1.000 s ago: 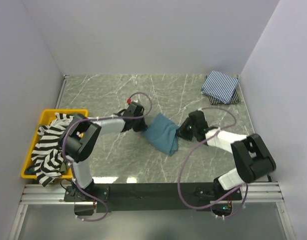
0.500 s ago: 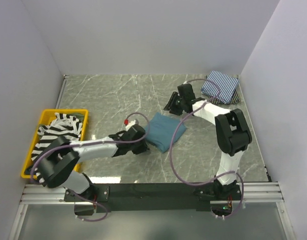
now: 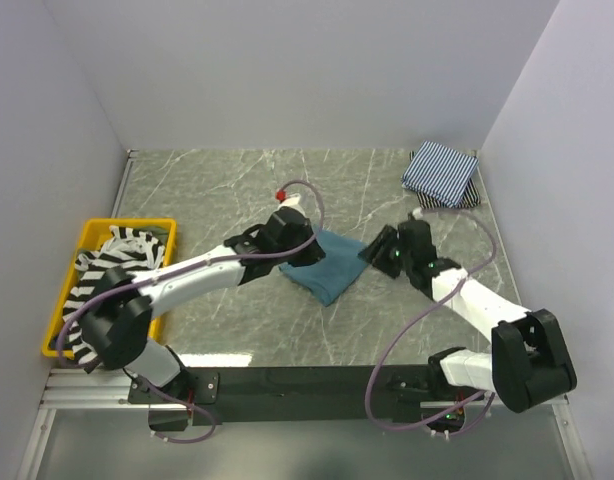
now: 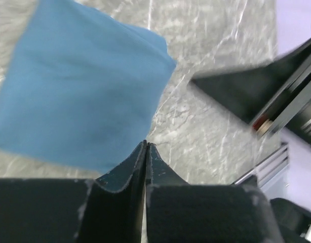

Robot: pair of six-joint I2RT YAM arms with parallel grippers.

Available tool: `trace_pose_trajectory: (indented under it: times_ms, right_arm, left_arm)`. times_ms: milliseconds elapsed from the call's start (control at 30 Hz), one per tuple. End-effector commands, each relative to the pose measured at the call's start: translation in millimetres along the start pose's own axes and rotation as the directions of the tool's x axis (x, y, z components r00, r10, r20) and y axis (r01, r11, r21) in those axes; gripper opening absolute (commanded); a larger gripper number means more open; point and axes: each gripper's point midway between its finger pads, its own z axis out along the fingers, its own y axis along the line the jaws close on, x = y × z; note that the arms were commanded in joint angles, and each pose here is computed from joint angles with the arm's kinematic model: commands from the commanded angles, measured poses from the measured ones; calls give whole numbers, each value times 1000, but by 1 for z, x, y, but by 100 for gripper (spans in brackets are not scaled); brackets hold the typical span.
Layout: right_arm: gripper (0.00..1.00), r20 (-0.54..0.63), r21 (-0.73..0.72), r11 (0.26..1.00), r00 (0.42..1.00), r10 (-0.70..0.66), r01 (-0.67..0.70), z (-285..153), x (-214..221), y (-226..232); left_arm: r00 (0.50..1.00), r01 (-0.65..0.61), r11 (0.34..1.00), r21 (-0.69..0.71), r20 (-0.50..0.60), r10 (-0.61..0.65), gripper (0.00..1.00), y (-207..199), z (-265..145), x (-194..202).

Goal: Fold and stack the tank tops
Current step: Fold the tank top

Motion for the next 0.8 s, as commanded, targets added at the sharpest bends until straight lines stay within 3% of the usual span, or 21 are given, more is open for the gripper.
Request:
trace_pose_trajectory:
  times_ms: [0, 167, 467, 767]
  right_arm:
    - [60, -57, -49, 994, 994, 91, -94, 0, 35, -14]
    - [65, -105, -79, 987, 986, 130, -138, 11, 60, -25]
    - [68, -102, -48, 984, 981, 166, -171, 35, 71, -39]
    - [63, -84, 63, 988, 985, 148, -143, 56, 68, -53]
  left_arm:
    - [988, -104, 992, 67, -110, 111, 6, -11, 22, 23]
    - [968, -141, 990, 1, -210, 139, 1, 8, 44, 61]
    - [943, -139, 984, -115, -320, 95, 1, 61, 56, 116]
    - [937, -143, 983, -113, -335, 98, 1, 62, 58, 122]
